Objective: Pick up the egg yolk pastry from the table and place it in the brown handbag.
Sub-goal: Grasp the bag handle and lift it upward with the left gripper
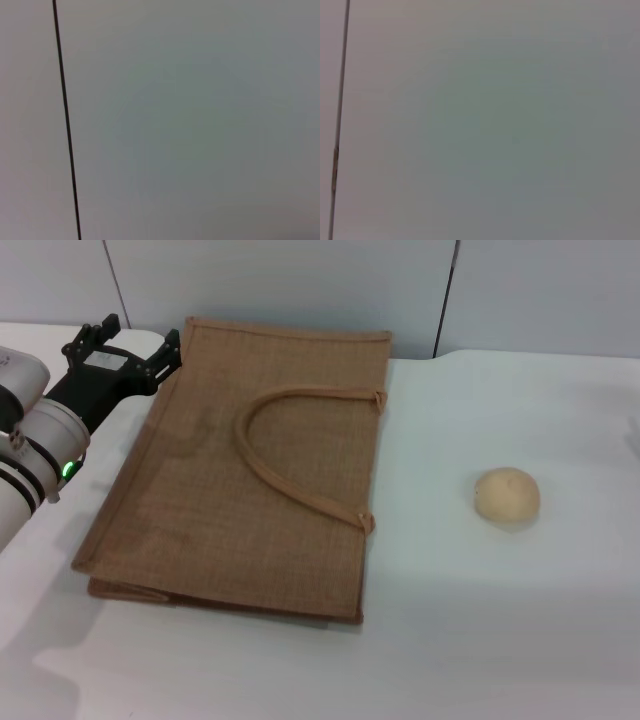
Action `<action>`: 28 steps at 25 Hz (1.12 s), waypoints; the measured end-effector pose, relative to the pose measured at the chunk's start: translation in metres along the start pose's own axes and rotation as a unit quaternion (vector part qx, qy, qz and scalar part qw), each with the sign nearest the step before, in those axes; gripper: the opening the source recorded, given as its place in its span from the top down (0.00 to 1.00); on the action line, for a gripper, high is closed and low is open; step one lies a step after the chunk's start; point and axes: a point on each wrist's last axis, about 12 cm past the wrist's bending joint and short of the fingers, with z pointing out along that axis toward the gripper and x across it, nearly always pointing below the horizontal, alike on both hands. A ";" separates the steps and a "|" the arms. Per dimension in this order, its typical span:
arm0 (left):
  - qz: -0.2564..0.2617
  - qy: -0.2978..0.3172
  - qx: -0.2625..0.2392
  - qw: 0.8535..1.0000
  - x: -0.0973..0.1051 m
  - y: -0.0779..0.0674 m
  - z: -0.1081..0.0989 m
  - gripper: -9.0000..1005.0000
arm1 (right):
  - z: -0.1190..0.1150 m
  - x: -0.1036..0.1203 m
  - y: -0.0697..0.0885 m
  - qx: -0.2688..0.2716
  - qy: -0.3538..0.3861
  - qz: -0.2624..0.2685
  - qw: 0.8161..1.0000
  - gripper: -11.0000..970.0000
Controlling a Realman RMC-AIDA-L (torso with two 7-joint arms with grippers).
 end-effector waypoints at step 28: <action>0.001 0.000 0.000 1.000 0.000 0.001 0.000 0.16 | 0.001 0.002 -0.001 0.007 0.015 0.002 1.000 0.15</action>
